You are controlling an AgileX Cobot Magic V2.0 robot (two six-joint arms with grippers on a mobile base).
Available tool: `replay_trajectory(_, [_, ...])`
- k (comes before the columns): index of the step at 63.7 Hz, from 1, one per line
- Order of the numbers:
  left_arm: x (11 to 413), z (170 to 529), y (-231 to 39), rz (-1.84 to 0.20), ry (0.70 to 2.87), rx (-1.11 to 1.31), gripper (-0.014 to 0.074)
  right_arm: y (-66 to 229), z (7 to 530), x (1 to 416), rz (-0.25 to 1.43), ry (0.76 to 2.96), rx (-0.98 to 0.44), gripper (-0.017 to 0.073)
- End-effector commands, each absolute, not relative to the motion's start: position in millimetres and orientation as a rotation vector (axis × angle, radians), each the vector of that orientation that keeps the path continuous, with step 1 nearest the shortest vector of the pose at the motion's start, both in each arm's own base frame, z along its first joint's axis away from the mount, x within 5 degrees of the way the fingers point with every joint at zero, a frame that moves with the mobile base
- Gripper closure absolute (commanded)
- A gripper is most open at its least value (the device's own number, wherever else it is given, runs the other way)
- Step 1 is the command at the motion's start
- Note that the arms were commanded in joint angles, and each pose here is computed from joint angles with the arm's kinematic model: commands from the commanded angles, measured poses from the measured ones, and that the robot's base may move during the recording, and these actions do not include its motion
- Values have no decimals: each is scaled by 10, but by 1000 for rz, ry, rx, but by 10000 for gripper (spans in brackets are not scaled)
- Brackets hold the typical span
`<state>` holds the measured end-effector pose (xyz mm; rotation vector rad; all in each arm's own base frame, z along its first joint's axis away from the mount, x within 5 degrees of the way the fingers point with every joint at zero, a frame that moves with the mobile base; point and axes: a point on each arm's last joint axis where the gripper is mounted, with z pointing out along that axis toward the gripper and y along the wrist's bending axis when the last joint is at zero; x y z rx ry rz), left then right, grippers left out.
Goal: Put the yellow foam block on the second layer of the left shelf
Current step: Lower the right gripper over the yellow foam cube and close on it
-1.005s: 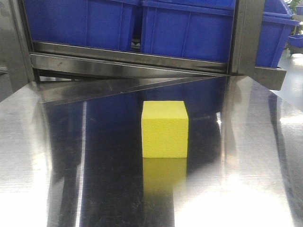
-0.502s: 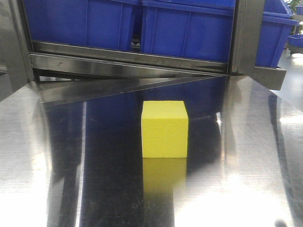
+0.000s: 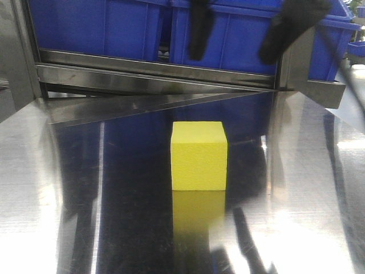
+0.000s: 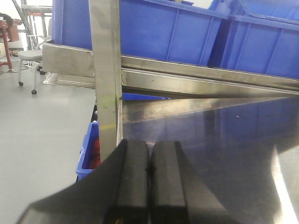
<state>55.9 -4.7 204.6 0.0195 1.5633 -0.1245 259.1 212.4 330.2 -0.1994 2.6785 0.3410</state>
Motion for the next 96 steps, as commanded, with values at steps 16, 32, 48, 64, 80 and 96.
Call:
replay_trajectory(16, [570, 2035, -60, -146, 1507, 20, 457, 2443, 3289, 2639, 318, 2646, -117, -43])
replay_trajectory(32, [570, 2035, -60, -146, 1507, 20, 457, 2502, 3135, 2697, 293, 2686, -56, -43])
replay_trajectory(48, [570, 2035, -60, -146, 1507, 20, 457, 2552, 2930, 2746, 235, 2738, -63, -43])
replay_trajectory(64, [570, 2035, -60, -146, 1507, 20, 457, 2599, 2737, 2795, 188, 2777, -71, -43])
replay_trajectory(80, [570, 2035, -60, -146, 1507, 20, 457, 2647, 2566, 2843, 152, 2808, -77, -43])
replay_trajectory(96, [570, 2035, -60, -146, 1507, 20, 457, 2657, 2484, 2875, 135, 2822, -74, -16])
